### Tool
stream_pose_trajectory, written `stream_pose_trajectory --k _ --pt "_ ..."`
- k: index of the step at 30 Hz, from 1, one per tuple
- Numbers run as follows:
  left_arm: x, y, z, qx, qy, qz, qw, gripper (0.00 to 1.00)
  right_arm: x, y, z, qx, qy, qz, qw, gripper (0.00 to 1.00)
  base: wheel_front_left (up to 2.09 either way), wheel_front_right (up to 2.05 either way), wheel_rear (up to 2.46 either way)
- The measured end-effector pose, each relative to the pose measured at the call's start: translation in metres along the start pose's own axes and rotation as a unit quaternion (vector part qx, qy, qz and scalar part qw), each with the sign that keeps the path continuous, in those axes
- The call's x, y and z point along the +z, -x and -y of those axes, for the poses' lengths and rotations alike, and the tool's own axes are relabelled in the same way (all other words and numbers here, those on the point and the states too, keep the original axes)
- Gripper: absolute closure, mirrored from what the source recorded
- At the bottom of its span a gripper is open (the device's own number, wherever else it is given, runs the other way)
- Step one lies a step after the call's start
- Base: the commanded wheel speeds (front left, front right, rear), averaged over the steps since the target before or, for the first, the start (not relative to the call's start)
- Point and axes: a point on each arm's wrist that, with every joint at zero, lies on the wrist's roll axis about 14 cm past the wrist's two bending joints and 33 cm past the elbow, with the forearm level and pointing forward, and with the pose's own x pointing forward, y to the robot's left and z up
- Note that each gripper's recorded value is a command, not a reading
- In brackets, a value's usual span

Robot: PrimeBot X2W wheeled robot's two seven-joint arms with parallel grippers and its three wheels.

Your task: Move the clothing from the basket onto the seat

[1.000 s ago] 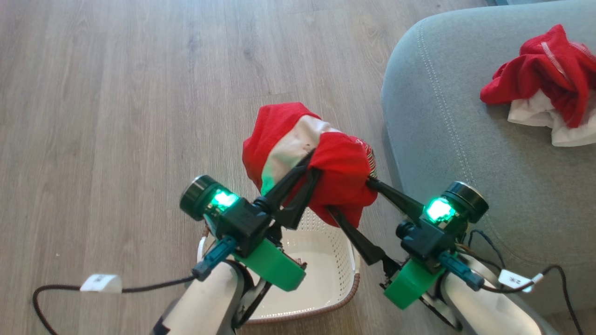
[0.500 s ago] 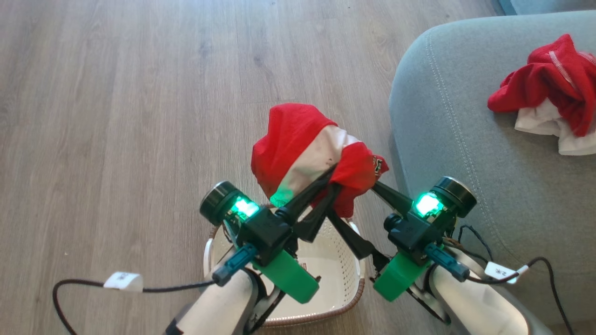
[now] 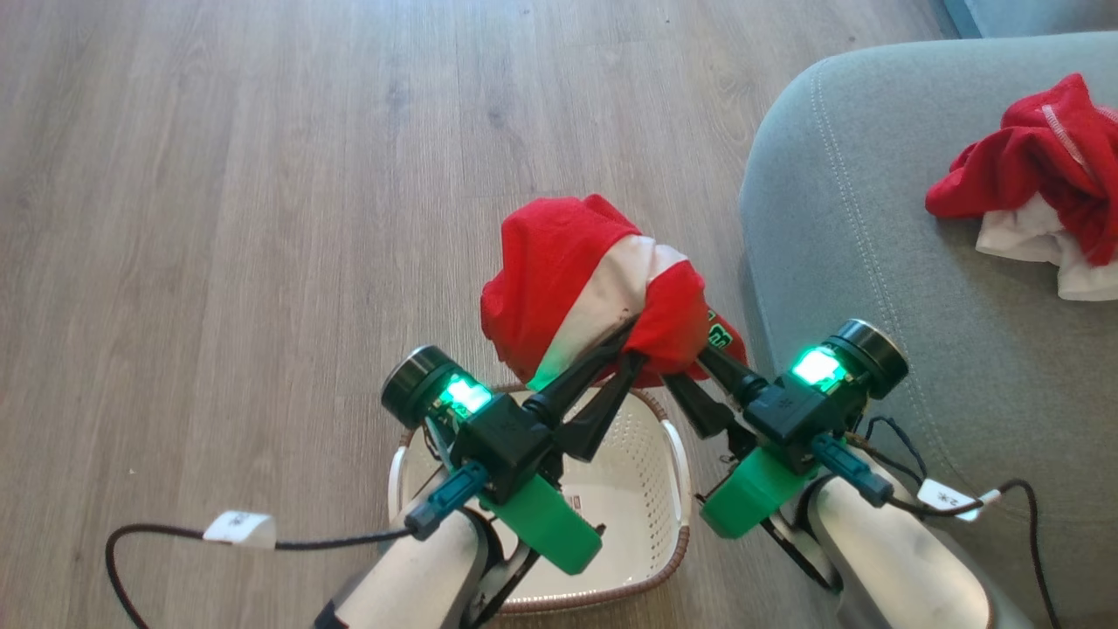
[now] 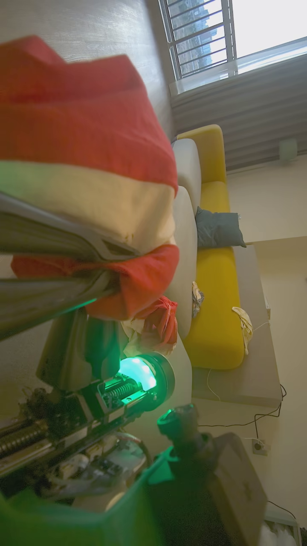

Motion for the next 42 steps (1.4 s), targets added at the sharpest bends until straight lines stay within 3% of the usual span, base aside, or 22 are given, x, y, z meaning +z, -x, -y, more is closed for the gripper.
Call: stream_pose_trajectory --k 5,6,8,9,10,30,42 --pt "-0.003 -0.001 -0.001 0.001 0.004 -0.002 1.0 1.0 -0.002 0.001 0.004 -0.012 -0.01 0.0 1.0 1.0 0.0 0.0 0.0" --pt "-0.004 -0.001 -0.002 0.001 0.005 -0.003 1.0 0.79 -0.002 0.001 0.004 -0.014 -0.012 0.001 1.0 1.0 0.0 0.0 0.0" --pt "-0.003 -0.002 -0.004 0.004 0.005 -0.001 1.0 0.53 0.0 -0.001 0.007 -0.02 -0.015 0.005 1.0 1.0 0.0 0.0 0.0" --pt "-0.002 -0.002 -0.006 0.008 0.006 0.002 1.0 0.3 0.002 -0.001 0.008 -0.022 -0.016 0.008 1.0 1.0 0.0 0.0 0.0" --pt "-0.001 -0.002 -0.008 0.012 0.006 0.002 1.0 0.0 0.003 -0.002 0.008 -0.023 -0.016 0.01 1.0 1.0 0.0 0.0 0.0" --pt "-0.009 0.005 -0.022 0.038 -0.006 -0.012 0.999 0.0 0.029 0.016 0.076 -0.135 0.011 0.046 0.99 1.0 0.0 0.0 0.0" --pt "-0.052 0.029 -0.024 0.051 0.009 -0.082 0.995 0.0 0.002 0.067 0.13 -0.261 -0.033 0.015 0.965 1.0 0.0 0.0 0.0"
